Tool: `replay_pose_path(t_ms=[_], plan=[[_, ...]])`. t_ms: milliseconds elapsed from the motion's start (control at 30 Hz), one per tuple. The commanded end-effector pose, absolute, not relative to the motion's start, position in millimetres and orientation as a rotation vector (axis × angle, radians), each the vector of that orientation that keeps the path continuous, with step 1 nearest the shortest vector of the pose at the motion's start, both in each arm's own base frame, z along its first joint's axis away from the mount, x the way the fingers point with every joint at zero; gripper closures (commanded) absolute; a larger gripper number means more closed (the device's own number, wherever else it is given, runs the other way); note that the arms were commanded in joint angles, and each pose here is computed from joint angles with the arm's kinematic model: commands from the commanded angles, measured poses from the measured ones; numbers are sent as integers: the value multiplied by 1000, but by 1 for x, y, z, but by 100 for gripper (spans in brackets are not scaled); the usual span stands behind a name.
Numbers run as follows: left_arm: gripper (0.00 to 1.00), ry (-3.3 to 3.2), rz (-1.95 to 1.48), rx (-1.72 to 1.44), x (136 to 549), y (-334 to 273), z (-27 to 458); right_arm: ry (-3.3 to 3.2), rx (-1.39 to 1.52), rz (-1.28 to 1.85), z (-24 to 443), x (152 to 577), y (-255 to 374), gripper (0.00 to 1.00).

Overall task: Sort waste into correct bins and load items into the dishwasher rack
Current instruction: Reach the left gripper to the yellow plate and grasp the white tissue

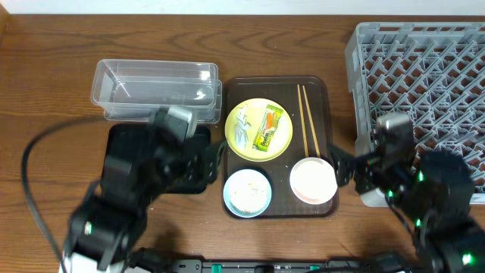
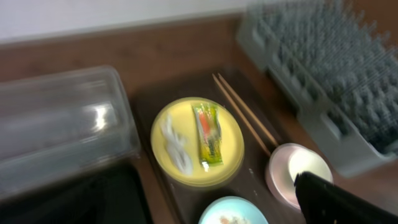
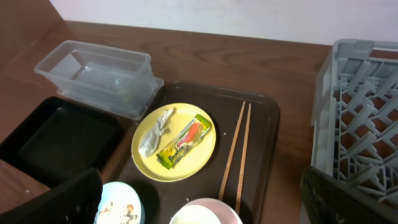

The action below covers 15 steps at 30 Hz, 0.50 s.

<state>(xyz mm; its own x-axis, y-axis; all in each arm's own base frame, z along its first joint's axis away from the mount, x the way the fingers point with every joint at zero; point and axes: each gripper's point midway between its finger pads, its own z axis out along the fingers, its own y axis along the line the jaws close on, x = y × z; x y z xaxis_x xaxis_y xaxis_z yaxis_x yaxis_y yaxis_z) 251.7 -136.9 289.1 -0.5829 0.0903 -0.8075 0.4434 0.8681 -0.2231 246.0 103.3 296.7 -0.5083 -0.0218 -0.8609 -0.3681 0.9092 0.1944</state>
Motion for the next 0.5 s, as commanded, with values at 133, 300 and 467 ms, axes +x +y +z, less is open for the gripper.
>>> replay_pose_path(t_ms=[133, 300, 467], plan=[[3, 2276, -738, 474, 257, -175, 294, 2160, -413, 660, 296, 245, 137, 1], [3, 2342, -794, 501, 266, -189, 274, 2172, -432, 705, 293, 242, 143, 1], [8, 2507, -685, 490, 287, -195, 223, 2223, -156, 645, 290, 257, 122, 1]])
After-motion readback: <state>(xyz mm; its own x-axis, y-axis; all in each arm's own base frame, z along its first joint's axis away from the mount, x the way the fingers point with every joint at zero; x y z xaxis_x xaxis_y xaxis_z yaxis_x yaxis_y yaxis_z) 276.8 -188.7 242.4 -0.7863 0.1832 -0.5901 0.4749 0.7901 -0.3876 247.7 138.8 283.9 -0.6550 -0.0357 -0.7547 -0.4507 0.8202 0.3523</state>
